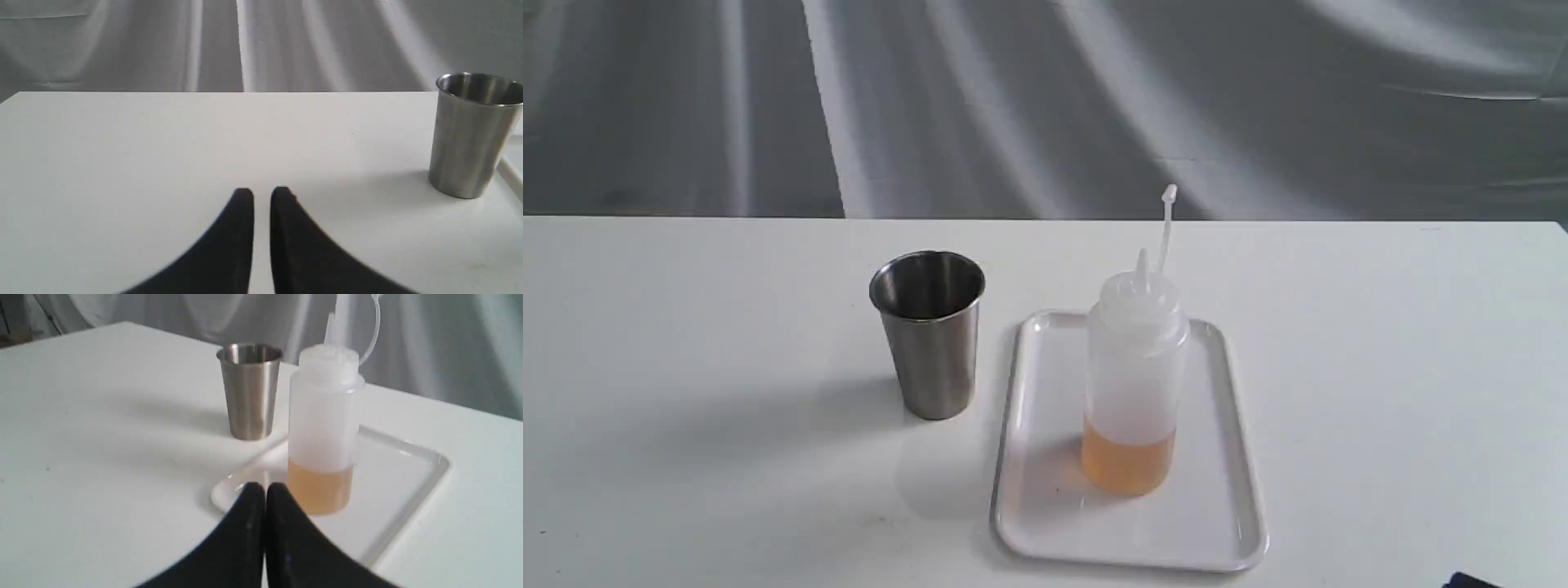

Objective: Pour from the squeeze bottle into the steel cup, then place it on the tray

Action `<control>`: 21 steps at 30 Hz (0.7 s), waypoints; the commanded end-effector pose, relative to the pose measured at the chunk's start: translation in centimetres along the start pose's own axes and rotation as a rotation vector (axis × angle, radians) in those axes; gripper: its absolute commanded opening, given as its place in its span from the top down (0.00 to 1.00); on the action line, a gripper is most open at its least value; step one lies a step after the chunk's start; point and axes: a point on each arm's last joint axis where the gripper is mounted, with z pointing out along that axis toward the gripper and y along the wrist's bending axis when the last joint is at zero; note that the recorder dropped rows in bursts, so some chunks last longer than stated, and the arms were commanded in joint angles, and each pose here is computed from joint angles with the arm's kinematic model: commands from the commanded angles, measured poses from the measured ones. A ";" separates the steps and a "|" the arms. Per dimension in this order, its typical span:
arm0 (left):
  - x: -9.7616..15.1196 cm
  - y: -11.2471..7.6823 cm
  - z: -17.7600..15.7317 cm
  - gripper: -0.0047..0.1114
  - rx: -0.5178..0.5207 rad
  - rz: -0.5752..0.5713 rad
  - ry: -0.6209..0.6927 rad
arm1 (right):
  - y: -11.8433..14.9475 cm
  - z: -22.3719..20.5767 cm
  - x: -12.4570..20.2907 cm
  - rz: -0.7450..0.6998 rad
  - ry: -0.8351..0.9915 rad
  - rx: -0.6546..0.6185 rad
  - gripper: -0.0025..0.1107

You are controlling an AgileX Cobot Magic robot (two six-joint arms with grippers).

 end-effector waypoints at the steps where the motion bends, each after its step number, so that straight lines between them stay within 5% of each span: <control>1: 0.1 0.0 0.0 0.89 0.002 -0.003 -0.005 | -0.1 -0.1 0.9 0.003 0.089 0.013 0.98; 7: 0.1 0.0 0.0 0.89 0.002 -0.003 -0.005 | -0.3 -0.3 2.2 0.001 0.230 0.036 0.98; 21: 0.1 0.0 0.0 0.89 0.002 -0.001 -0.005 | -0.5 -1.1 1.5 0.010 0.119 0.066 0.98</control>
